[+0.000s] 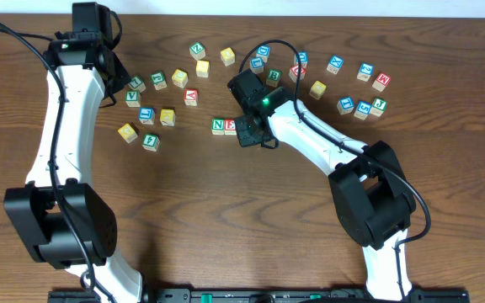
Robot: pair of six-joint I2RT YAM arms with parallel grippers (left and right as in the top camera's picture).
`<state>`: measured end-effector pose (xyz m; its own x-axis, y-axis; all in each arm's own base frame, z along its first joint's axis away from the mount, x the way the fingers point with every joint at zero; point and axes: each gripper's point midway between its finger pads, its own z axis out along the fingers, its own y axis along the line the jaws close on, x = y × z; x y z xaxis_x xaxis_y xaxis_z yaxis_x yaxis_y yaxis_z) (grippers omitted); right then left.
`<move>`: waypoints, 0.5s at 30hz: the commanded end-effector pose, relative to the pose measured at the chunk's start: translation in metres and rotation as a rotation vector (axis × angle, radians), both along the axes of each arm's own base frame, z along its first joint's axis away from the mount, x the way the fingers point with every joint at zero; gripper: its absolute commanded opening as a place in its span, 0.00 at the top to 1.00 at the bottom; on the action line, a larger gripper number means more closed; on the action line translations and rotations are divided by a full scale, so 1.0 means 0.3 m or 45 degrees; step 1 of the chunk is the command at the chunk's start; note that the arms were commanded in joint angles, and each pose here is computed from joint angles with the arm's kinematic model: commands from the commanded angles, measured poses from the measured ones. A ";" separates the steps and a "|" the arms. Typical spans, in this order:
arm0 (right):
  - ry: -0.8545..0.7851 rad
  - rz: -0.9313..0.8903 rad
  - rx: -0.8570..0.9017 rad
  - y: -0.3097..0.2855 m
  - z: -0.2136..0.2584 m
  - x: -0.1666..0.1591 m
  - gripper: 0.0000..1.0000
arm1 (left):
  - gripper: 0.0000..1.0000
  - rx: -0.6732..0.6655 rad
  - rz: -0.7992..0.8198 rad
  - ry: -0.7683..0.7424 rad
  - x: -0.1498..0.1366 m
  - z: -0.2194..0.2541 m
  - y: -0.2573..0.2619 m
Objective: Spell out NEURIPS
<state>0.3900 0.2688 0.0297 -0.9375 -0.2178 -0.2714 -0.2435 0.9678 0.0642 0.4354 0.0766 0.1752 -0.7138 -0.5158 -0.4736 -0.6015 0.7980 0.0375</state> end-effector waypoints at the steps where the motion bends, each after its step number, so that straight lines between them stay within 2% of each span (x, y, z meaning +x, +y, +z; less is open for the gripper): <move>1: 0.013 -0.014 -0.025 -0.010 -0.029 -0.005 0.99 | 0.76 0.005 0.000 0.036 -0.008 -0.029 0.001; 9: 0.008 -0.008 -0.016 -0.007 -0.005 -0.005 0.99 | 0.76 0.005 0.000 0.040 -0.011 -0.030 0.001; 15: -0.094 -0.005 0.046 -0.005 0.160 0.010 0.99 | 0.76 0.005 0.000 0.039 -0.010 -0.029 0.001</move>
<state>0.3845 0.2649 0.0317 -0.9422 -0.2216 -0.2514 -0.2427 0.9685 0.0559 0.4340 0.0765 0.1746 -0.7169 -0.5160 -0.4688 -0.6013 0.7980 0.0411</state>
